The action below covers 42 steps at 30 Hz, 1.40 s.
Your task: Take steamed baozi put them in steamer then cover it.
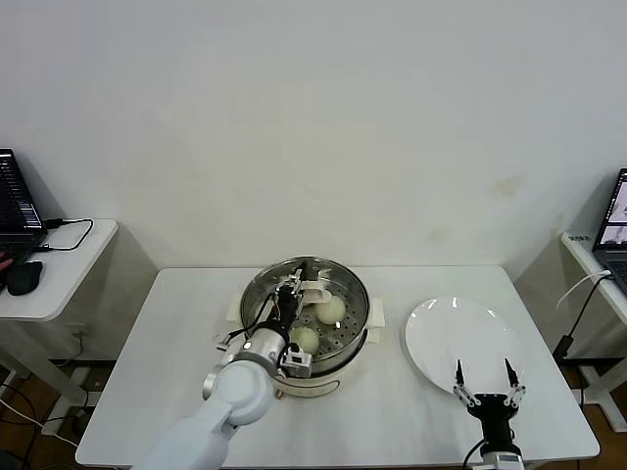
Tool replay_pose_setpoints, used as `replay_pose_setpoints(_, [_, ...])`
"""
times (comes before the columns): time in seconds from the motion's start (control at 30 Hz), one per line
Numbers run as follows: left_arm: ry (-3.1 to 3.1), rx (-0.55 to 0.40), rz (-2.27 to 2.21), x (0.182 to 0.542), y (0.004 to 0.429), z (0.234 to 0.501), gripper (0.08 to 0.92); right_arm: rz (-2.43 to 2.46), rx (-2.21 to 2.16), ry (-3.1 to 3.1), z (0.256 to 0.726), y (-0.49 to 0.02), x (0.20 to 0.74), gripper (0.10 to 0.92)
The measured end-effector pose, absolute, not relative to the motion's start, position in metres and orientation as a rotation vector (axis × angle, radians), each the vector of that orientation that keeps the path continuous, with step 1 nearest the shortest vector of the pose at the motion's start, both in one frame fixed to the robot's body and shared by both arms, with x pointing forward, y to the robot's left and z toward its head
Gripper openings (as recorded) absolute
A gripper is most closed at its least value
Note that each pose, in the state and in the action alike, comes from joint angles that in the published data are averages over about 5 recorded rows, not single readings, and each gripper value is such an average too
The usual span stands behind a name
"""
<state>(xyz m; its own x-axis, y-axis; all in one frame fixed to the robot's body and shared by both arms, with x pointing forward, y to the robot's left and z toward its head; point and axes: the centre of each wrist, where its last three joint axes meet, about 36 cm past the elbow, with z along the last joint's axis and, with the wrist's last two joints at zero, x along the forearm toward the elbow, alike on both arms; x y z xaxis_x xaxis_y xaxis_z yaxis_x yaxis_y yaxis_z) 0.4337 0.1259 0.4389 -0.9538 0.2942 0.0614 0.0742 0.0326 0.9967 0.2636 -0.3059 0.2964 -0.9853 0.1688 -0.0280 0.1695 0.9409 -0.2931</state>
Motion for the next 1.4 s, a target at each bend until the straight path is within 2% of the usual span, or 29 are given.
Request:
replay_pose_setpoints(0.23, [2.171, 0.383, 1.999, 0.421, 0.133, 0.442, 0.571, -0.472, 0.264, 3.095, 0.296, -0.306, 0.262, 0.823])
replay_pose_setpoints(0.47, [2.255, 0.395, 1.873, 0.389, 0.146, 0.45, 0.771, -0.478, 0.258, 3.096, 0.297, -0.307, 0.261, 0.823])
replay_pose_setpoints(0.57, [2.317, 0.402, 1.775, 0.369, 0.153, 0.456, 0.814, -0.481, 0.251, 3.097, 0.297, -0.307, 0.26, 0.823])
replay_pose_setpoints(0.73, [2.467, 0.42, 1.546, 0.332, 0.167, 0.454, 0.822, -0.479, 0.239, 3.095, 0.298, -0.308, 0.26, 0.823])
replay_pose_setpoints(0.93, [2.7, 0.397, 1.126, 0.296, 0.191, 0.435, 0.823, -0.471, 0.214, 3.087, 0.3, -0.307, 0.259, 0.823])
replay_pose_setpoints(1.17, [2.958, 0.226, 0.618, 0.252, 0.214, 0.416, 0.823, -0.446, 0.133, 3.093, 0.3, -0.309, 0.251, 0.823])
replay_pose_setpoints(1.4, [3.099, 0.043, 0.333, 0.216, 0.231, 0.398, 0.823, -0.4, 0.021, 3.119, 0.301, -0.309, 0.239, 0.823])
